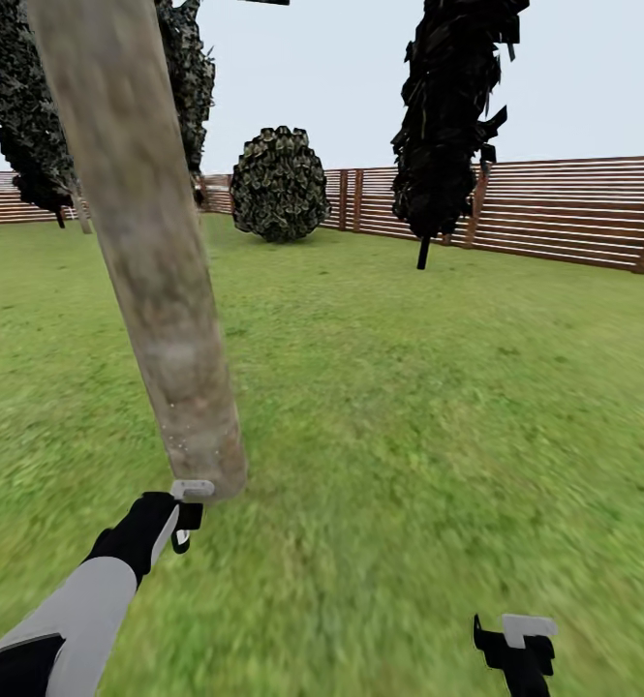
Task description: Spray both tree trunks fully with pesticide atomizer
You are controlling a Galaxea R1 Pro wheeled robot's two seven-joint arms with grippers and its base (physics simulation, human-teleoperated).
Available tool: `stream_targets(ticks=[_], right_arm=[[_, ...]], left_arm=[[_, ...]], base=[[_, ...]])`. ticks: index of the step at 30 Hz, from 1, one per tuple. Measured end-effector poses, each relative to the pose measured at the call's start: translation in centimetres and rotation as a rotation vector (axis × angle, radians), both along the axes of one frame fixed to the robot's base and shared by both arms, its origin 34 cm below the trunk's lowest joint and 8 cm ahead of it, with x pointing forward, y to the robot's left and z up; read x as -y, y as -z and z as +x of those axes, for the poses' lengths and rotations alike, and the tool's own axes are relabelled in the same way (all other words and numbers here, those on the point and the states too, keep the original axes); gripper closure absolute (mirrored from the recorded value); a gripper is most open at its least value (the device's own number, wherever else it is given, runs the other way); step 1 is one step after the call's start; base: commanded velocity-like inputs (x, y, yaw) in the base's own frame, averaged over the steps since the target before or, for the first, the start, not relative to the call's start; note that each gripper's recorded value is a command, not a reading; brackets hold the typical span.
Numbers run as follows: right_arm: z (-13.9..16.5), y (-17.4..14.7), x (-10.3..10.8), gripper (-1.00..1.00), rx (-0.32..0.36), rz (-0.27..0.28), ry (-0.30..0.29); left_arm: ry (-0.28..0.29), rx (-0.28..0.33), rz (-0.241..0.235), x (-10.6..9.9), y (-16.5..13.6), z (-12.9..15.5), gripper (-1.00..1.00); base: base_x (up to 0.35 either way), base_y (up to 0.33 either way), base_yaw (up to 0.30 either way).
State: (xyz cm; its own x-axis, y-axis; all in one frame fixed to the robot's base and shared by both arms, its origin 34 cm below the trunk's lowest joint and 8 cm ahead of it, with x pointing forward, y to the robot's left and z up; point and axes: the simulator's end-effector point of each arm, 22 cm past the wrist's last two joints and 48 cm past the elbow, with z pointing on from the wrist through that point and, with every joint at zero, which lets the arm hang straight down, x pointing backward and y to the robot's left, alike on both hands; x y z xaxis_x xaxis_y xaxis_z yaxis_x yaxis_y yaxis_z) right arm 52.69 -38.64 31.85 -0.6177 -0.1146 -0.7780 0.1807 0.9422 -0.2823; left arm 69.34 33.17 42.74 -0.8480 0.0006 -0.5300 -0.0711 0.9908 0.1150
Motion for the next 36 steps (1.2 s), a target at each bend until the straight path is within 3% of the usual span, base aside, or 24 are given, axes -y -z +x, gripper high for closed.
stream_targets(ticks=[8, 17, 21, 24, 32, 36], right_arm=[[0.0, 0.0, -0.1, -1.00, 0.001, 0.001, 0.002], [0.0, 0.0, -0.1, -1.00, 0.000, 0.001, 0.002], [0.0, 0.0, -0.1, -1.00, 0.000, 0.001, 0.002], [0.0, 0.0, -0.1, -1.00, 0.000, 0.001, 0.002], [0.0, 0.0, -0.1, -1.00, 0.001, 0.001, 0.001], [0.0, 0.0, -0.1, -1.00, 0.001, 0.002, 0.001]], left_arm=[[-0.004, 0.002, 0.006, -0.5, -0.1, 0.0, 1.00], [-0.029, 0.004, 0.006, -1.7, -0.1, -0.1, 1.00], [-0.072, 0.003, 0.069, -3.6, -0.4, -0.4, 1.00], [-0.084, 0.001, 0.074, -3.7, -0.3, -0.5, 1.00], [-0.067, 0.002, 0.033, -1.0, -0.1, -0.2, 1.00], [-0.020, 0.032, -0.021, 4.7, -2.1, 2.2, 1.00]], base=[[0.142, -0.291, 0.027], [0.100, -0.119, 0.263], [0.003, -0.002, 0.277], [0.000, 0.000, 0.277], [0.000, 0.000, 0.147], [0.000, 0.000, 0.003]])
